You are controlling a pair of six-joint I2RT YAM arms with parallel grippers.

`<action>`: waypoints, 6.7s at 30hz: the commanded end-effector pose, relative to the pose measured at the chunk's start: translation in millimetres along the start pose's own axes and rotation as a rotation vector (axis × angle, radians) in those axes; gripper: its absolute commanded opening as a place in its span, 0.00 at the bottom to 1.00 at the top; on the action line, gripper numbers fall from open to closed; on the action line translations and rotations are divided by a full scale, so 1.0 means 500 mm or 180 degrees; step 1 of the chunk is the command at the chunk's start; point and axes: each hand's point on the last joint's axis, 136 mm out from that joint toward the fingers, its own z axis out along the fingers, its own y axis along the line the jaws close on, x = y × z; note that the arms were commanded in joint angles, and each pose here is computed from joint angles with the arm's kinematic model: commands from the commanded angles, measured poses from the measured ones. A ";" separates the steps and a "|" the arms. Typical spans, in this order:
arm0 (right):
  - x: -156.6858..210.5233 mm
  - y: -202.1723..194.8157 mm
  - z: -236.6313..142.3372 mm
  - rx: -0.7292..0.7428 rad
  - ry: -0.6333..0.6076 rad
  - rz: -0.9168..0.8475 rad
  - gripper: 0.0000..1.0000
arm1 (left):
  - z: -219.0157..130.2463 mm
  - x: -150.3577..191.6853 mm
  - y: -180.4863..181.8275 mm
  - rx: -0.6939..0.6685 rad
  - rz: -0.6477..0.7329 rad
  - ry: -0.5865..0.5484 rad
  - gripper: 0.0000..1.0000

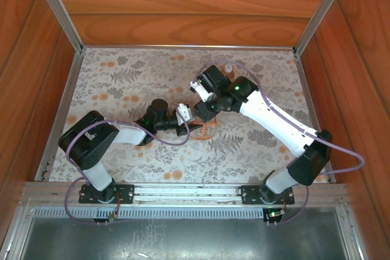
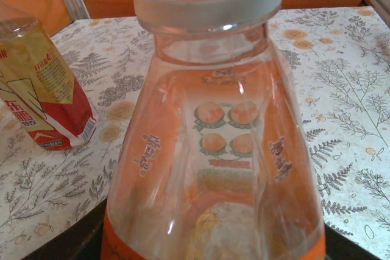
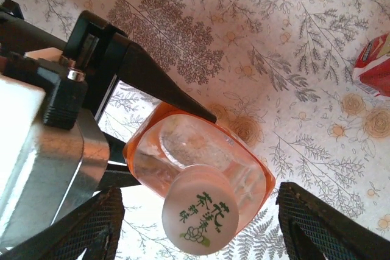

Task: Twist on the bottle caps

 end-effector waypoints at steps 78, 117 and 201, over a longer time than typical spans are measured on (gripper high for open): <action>0.026 -0.020 -0.059 -0.0919 -0.0691 0.0605 0.58 | -0.011 0.138 -0.061 0.0354 -0.0455 0.0709 0.54; 0.049 0.061 -0.077 -0.1592 -0.0368 -0.2412 0.56 | -0.020 0.113 -0.145 0.1180 -0.0557 0.0584 0.52; 0.062 0.009 0.006 -0.0643 0.0010 -0.0989 0.28 | -0.015 0.117 -0.125 0.1047 -0.0758 0.0714 0.52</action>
